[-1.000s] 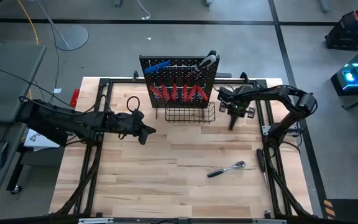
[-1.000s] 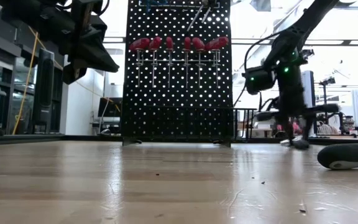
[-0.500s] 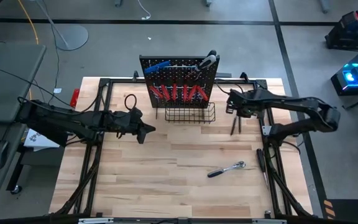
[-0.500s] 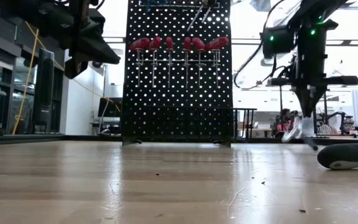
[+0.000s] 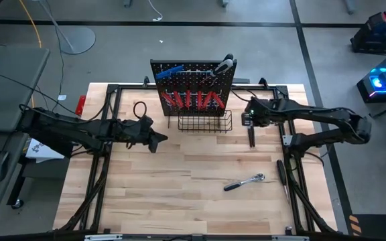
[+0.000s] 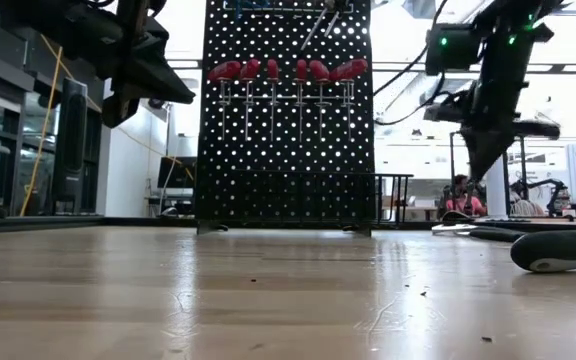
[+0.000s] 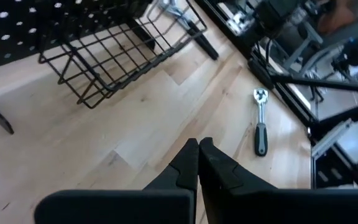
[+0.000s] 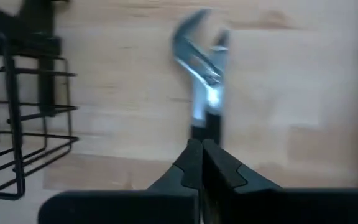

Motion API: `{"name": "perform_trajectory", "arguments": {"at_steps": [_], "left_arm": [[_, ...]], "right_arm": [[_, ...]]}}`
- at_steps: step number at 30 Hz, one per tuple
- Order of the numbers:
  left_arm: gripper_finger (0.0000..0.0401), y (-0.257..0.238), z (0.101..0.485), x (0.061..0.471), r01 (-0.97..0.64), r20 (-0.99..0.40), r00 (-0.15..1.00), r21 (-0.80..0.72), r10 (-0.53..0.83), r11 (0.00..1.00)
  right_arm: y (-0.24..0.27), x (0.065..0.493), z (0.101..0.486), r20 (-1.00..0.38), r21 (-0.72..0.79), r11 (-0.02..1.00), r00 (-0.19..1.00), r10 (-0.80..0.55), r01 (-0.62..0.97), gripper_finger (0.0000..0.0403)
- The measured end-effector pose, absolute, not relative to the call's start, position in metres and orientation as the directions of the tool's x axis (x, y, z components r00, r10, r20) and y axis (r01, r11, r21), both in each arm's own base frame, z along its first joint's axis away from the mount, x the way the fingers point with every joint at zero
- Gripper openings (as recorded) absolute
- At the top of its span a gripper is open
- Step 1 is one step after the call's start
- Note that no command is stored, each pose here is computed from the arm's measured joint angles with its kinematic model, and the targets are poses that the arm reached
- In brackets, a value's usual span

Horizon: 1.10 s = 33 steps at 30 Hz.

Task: Hang tools onto peg board
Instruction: Put the slip joint pliers into the black wire basket on the peg board

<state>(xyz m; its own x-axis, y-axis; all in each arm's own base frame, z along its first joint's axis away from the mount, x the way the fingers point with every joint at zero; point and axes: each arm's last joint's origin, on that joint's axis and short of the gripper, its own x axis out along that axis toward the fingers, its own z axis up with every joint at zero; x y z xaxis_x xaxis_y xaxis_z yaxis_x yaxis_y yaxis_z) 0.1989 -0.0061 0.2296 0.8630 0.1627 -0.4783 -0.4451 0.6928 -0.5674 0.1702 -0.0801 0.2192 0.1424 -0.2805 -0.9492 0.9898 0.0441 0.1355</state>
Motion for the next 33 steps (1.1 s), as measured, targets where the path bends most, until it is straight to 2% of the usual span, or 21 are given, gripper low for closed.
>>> {"name": "perform_trajectory", "arguments": {"at_steps": [3, 6, 8, 12, 16, 29, 31, 33], "left_arm": [[0.0000, -0.006, 0.229, 0.199, -0.465, -0.483, 0.858, -0.590, 0.173, 0.660], [0.0000, -0.006, 0.229, 0.199, -0.471, -0.481, 0.860, -0.612, 0.174, 0.635], [0.0000, -0.006, 0.229, 0.199, -0.472, -0.481, 0.859, -0.616, 0.173, 0.630], [0.0000, -0.006, 0.229, 0.199, -0.473, -0.481, 0.859, -0.618, 0.174, 0.628], [0.0000, -0.005, 0.229, 0.199, -0.481, -0.480, 0.857, -0.618, 0.187, 0.622], [0.0000, -0.005, 0.229, 0.199, -0.490, -0.480, 0.856, -0.631, 0.194, 0.601], [0.0000, -0.005, 0.229, 0.199, -0.491, -0.480, 0.855, -0.630, 0.194, 0.602], [0.0000, -0.005, 0.228, 0.199, -0.494, -0.485, 0.853, -0.627, 0.195, 0.602]], "right_arm": [[-0.090, 0.171, 0.205, -0.937, 0.207, 0.131, 0.235, -0.257, 0.969, 0.0018], [-0.099, 0.167, 0.189, -0.925, 0.293, 0.156, 0.321, -0.202, 0.943, 0.0066], [-0.102, 0.160, 0.181, -0.936, 0.265, 0.165, 0.294, -0.194, 0.950, 0.0110], [-0.109, 0.152, 0.176, -0.939, 0.171, 0.212, 0.224, -0.259, 0.962, 0.0194], [-0.118, 0.153, 0.179, -0.918, 0.170, 0.265, 0.251, -0.307, 0.949, 0.0245], [-0.145, 0.177, 0.121, -0.966, 0.130, 0.189, 0.167, -0.198, 0.973, 0.0254], [-0.146, 0.181, 0.115, -0.967, 0.113, 0.162, 0.146, -0.211, 0.980, 0.0246], [-0.143, 0.184, 0.113, -0.965, 0.069, 0.157, 0.106, -0.241, 0.985, 0.0217]]}}
